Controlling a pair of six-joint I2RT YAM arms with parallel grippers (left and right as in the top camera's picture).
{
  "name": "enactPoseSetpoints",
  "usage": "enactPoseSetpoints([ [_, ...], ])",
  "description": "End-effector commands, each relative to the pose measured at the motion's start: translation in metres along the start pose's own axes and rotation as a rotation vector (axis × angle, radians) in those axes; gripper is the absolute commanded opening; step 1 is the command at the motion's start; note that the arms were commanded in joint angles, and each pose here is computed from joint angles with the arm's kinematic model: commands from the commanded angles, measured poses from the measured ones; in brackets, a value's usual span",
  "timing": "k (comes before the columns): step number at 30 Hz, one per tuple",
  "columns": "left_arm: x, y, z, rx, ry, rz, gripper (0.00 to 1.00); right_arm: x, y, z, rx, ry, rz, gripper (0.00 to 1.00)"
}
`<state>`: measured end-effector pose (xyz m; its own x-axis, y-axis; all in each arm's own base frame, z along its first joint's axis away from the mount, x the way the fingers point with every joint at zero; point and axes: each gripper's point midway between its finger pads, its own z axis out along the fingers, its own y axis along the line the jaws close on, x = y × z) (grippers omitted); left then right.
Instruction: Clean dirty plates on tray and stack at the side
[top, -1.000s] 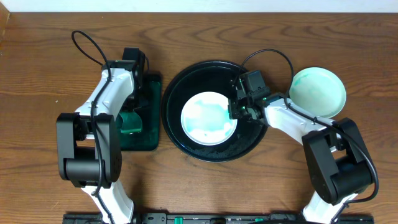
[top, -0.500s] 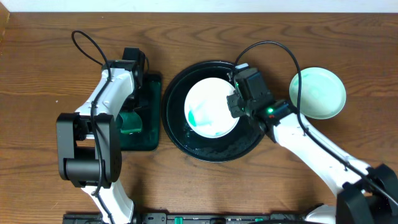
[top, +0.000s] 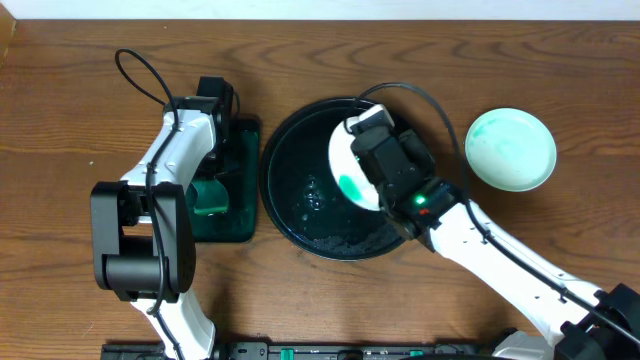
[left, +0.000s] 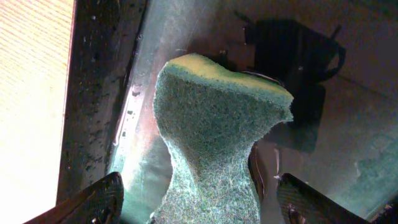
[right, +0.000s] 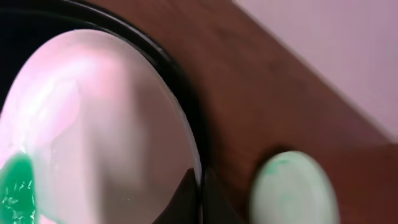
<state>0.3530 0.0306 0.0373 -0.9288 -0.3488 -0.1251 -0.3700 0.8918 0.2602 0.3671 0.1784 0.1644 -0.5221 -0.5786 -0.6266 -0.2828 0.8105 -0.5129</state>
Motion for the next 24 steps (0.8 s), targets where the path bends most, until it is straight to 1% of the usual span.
enactPoseSetpoints([
  [1, 0.002, 0.003, 0.002, -0.01, 0.009, -0.01, 0.79, -0.011, -0.023, -0.016, 0.162, -0.024, -0.155, 0.01],
  [5, 0.002, 0.003, 0.002, -0.01, 0.009, -0.01, 0.79, -0.02, -0.029, -0.024, 0.242, -0.038, -0.25, 0.01],
  [7, 0.002, 0.003, 0.002, -0.01, 0.009, -0.01, 0.79, -0.026, -0.032, -0.031, 0.288, -0.04, -0.338, 0.01],
  [9, 0.002, 0.003, 0.002, -0.01, 0.009, -0.01, 0.79, -0.03, -0.034, -0.036, 0.327, -0.041, -0.383, 0.01],
  [15, 0.002, 0.003, 0.002, -0.01, 0.009, -0.01, 0.79, -0.039, -0.036, -0.047, 0.389, -0.049, -0.454, 0.01],
  [21, 0.002, 0.003, 0.002, -0.01, 0.009, -0.01, 0.79, -0.04, -0.043, -0.051, 0.438, -0.021, -0.519, 0.01],
  [24, 0.002, 0.003, 0.002, -0.01, 0.009, -0.01, 0.79, -0.041, -0.043, -0.051, 0.442, -0.026, -0.516, 0.01],
])
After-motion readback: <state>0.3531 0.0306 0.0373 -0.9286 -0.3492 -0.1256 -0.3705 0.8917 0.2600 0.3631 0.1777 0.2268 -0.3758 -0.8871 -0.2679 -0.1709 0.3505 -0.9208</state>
